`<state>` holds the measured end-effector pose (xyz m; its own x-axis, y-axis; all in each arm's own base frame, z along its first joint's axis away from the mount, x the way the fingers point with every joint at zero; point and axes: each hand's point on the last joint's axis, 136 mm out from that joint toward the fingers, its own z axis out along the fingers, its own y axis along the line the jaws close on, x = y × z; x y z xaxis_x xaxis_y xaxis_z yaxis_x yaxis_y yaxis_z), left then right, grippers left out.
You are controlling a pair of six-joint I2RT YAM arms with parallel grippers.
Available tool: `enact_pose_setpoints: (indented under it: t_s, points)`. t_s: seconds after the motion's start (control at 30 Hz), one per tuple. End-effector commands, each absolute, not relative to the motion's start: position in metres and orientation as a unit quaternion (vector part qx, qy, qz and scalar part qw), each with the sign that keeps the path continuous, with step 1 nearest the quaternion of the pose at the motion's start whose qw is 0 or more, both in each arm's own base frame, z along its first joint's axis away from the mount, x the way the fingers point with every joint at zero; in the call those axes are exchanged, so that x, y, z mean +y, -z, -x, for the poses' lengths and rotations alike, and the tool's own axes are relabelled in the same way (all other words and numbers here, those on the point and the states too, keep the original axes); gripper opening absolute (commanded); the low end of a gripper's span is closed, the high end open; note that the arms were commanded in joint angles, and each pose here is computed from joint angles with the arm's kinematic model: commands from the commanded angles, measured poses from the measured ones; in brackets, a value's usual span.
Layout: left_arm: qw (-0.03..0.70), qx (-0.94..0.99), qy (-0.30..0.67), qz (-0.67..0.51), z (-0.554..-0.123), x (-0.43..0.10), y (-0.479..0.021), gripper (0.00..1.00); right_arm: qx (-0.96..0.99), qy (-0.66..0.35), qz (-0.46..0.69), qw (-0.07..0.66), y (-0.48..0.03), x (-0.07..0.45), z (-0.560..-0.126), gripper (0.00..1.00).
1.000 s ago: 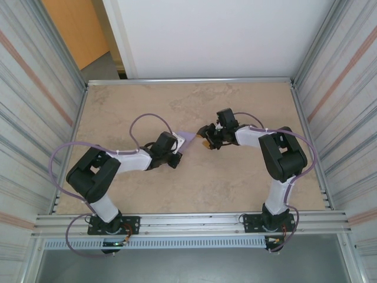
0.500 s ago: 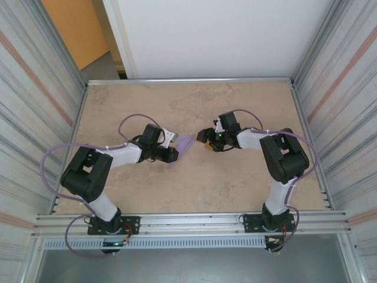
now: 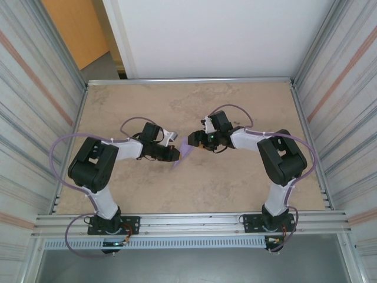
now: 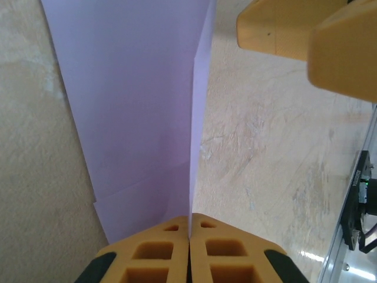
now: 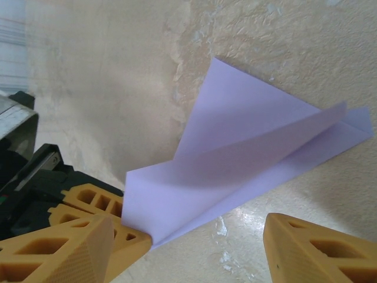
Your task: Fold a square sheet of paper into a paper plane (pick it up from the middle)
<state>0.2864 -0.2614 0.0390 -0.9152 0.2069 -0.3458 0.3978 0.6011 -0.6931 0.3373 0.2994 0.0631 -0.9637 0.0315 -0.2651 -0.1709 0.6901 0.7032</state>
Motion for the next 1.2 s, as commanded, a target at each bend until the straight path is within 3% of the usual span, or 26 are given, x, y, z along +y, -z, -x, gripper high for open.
enact_pose_setpoints:
  t_s: [0.0,0.73,1.17]
  points:
    - [0.095,0.877,0.444,-0.159,-0.289,-0.269,-0.048,0.08,0.916,-0.378,0.052,0.122,-0.059,0.303,-0.335,0.67]
    - [0.052,0.871,0.477,-0.108,-0.297,-0.274,-0.038,0.08,0.938,-0.333,0.028,0.094,-0.035,0.305,-0.339,0.66]
    - [0.048,0.868,0.486,-0.087,-0.300,-0.271,-0.034,0.10,0.963,-0.255,0.026,0.085,-0.011,0.294,-0.341,0.63]
